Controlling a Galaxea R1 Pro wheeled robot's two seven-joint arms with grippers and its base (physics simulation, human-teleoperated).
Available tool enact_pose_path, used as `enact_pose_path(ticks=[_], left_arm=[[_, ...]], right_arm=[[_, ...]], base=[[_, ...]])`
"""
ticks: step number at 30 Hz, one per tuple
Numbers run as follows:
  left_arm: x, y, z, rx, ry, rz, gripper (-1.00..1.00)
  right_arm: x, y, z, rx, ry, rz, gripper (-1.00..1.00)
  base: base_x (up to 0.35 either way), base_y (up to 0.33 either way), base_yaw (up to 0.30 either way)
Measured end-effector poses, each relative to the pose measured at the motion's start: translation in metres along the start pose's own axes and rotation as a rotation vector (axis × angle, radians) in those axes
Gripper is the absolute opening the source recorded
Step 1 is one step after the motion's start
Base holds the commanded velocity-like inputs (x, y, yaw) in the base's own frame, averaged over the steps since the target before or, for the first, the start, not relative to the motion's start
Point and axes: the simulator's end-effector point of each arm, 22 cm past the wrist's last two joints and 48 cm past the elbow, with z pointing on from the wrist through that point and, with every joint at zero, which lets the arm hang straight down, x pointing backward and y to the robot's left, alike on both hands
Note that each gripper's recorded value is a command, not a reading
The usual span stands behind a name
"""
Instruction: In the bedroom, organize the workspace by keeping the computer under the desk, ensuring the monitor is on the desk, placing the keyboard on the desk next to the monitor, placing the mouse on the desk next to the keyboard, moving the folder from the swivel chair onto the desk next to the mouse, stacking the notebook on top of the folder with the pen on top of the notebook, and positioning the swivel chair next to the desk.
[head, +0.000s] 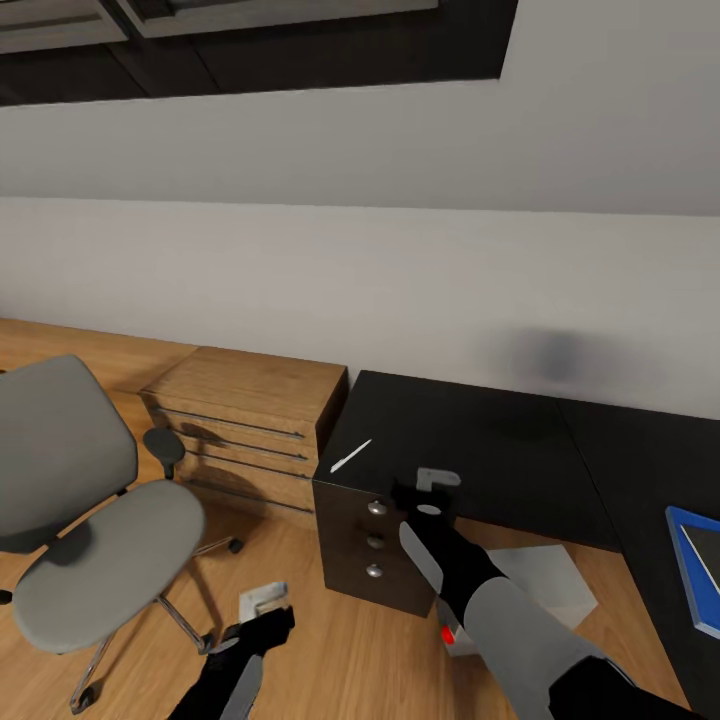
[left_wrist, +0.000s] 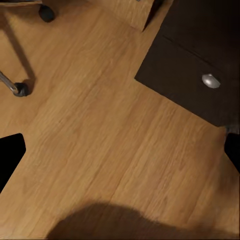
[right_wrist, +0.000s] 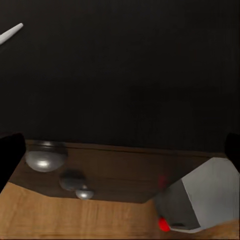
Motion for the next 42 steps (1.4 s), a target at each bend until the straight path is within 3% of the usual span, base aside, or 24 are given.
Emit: enact_pose_path(ticks=[4,6,9,10,12,20,32,42], left_arm=[[-0.059,-0.001,-0.027,0.045,0.013,-0.065,1.00],[-0.074,0.000,-0.039,0.060,0.030,-0.070,1.00],[-0.069,0.007,-0.043,0.058,0.081,-0.060,1.00],[-0.046,0.018,-0.036,0.037,0.149,-0.048,1.00],[-0.035,0.024,-0.032,0.025,0.174,-0.045,1.00],[-0.043,0.035,-0.026,-0.001,0.115,-0.062,1.00],[-0.043,0.036,-0.025,-0.003,0.113,-0.061,1.00],[-0.042,0.040,-0.024,-0.024,0.110,-0.030,1.00]], right_arm=[[0.009,-0.001,0.000,0.004,0.042,-0.017,1.00],[0.012,0.000,0.000,0.003,0.054,-0.023,1.00],[0.014,0.000,0.000,0.001,0.062,-0.027,1.00],[0.015,0.000,0.000,0.002,0.064,-0.029,1.00],[0.015,0.000,0.000,0.002,0.066,-0.030,1.00],[0.015,0.000,-0.001,0.003,0.068,-0.032,1.00],[0.014,0.000,-0.001,0.000,0.063,-0.031,1.00],[0.012,-0.002,0.000,0.009,0.052,-0.034,1.00]], base=[[0.000,0.000,0.000],[0.000,0.000,0.000],[0.000,0.000,0.061],[0.000,0.000,0.199],[0.000,0.000,0.230],[0.156,0.088,0.268],[0.289,0.194,0.276],[0.058,0.036,0.041]])
